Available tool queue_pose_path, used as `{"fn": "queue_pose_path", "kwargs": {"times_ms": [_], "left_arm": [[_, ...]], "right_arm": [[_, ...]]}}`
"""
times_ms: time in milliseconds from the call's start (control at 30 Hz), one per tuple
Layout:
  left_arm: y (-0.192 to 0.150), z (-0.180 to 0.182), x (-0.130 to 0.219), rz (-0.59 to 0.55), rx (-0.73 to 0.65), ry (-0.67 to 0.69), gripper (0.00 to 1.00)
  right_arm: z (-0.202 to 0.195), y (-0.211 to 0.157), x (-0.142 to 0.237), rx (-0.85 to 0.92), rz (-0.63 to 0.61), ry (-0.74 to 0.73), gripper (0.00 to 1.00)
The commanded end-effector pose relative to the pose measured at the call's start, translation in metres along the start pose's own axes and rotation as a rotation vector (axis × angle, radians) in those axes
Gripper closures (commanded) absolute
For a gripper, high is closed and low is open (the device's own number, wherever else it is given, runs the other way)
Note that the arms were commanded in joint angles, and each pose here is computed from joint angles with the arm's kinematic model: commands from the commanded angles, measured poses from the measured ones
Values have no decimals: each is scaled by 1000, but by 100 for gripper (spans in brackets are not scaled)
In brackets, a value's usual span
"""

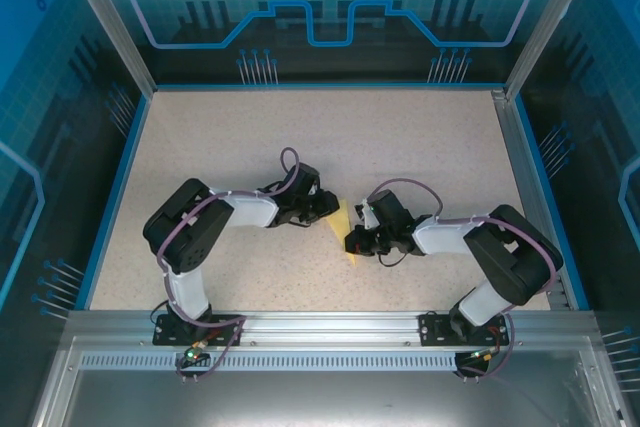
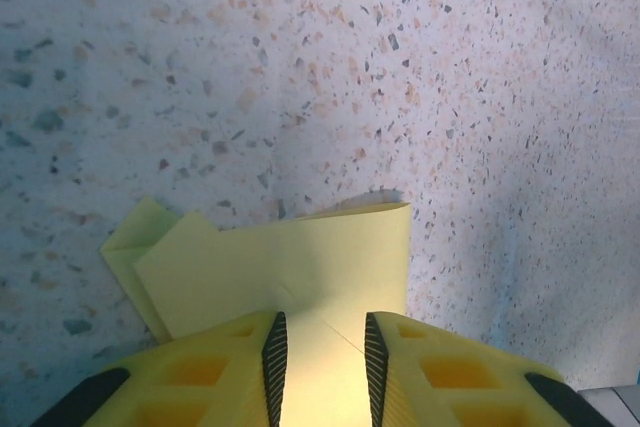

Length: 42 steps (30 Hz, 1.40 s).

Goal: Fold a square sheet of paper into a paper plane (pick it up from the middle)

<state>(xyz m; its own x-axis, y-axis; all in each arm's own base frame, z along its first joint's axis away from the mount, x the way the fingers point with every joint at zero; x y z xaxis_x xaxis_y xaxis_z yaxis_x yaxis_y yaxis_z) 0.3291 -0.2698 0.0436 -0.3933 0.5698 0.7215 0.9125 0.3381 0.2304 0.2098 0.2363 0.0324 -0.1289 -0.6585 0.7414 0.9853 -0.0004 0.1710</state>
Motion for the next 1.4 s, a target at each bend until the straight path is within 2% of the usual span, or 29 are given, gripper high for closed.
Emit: {"fn": "queue_pose_path", "kwargs": {"times_ms": [0, 267, 867, 1200, 1367], "left_arm": [[10, 22, -7, -8, -10, 90, 69], [22, 32, -8, -22, -15, 90, 68], [46, 22, -5, -30, -75, 55, 65], [51, -18, 45, -108, -165, -88, 61], [26, -36, 53, -55, -217, -194, 63]], "right_arm": [[-32, -33, 2, -57, 117, -127, 100], [-29, -32, 8, -44, 117, -105, 99], [-28, -29, 12, -21, 140, -87, 99], [-18, -16, 14, 5, 136, -73, 98], [-13, -11, 14, 10, 134, -68, 97]]}}
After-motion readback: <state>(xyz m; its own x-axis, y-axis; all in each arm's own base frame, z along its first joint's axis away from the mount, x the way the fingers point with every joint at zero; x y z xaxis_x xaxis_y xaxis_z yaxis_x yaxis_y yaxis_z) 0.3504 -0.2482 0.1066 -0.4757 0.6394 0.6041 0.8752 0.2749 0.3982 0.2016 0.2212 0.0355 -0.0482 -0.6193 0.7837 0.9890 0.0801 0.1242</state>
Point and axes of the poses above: each hand's point on the last joint's axis, 136 mm out from that joint toward the fingers, its own x axis back along the fingers, its own z axis along the line the jaws close on, y = z × x, the point moved 3 cm from there along x, back along the fingers, and after that the axes turned 1 degree about -x, right-handed, at the moved point
